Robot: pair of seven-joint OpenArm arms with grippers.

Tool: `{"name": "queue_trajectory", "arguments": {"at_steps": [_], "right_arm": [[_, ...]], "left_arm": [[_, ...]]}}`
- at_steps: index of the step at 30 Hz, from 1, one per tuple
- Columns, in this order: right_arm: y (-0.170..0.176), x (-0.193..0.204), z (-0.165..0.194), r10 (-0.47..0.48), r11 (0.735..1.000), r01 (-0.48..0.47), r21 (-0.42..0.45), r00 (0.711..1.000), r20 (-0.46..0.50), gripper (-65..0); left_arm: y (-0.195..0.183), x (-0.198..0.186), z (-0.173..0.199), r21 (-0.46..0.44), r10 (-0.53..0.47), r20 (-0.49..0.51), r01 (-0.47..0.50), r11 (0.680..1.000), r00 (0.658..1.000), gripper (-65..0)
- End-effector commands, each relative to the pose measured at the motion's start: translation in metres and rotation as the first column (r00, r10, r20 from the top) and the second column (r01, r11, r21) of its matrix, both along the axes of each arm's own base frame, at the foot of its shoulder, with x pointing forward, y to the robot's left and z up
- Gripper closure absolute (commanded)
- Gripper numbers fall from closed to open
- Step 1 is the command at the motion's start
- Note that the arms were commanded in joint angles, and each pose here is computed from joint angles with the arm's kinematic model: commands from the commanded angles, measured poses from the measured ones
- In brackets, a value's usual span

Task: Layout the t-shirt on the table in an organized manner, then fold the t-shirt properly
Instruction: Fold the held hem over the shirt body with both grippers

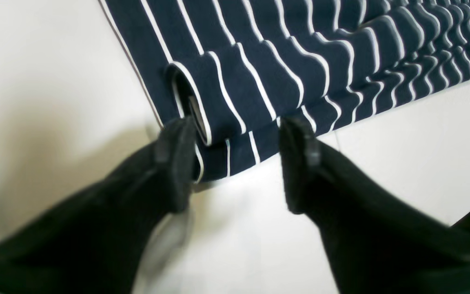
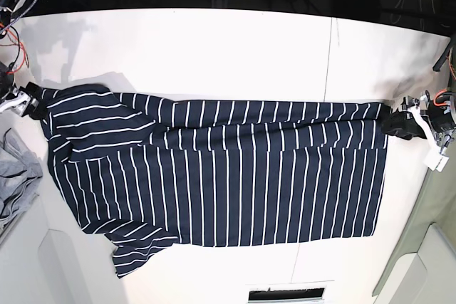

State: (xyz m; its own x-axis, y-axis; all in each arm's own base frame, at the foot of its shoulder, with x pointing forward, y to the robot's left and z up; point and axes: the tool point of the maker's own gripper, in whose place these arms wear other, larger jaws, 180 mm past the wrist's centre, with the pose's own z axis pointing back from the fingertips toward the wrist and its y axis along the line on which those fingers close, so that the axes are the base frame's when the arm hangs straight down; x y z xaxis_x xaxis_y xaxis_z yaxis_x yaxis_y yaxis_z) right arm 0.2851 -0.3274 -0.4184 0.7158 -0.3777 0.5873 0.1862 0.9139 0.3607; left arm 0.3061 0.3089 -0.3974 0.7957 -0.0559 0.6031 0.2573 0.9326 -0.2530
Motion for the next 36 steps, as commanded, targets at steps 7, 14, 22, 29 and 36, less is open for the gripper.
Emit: {"name": "queue_trajectory", "arguments": {"at_steps": [7,14,22,29,36], "right_arm": [[-0.011,0.002,-0.006,-0.042,0.999,0.042,0.023,0.999,0.020,-36.7],[0.014,0.008,-0.016,-0.023,0.991,0.019,0.131,0.999,0.029,-36.7],[0.077,0.019,-0.031,0.086,0.977,-0.088,0.195,0.996,0.020,-29.0],[0.083,0.017,-0.025,0.119,0.974,-0.118,0.193,0.993,0.005,0.0],[0.072,-0.017,-0.013,0.155,0.978,-0.149,0.148,0.988,-0.027,0.0]], "left_arm": [[0.006,0.008,-0.020,0.047,0.074,0.043,-0.076,0.996,0.996,-36.6],[-0.011,0.019,-0.032,0.051,0.120,0.078,-0.124,0.991,0.990,-36.6],[-0.023,0.017,-0.045,0.069,0.122,0.060,-0.126,0.990,0.991,-9.3],[-0.030,0.014,-0.032,0.066,-0.009,0.072,0.005,0.998,0.997,0.0],[-0.009,-0.013,-0.016,0.095,-0.048,0.025,0.045,0.994,0.999,0.0]]}}
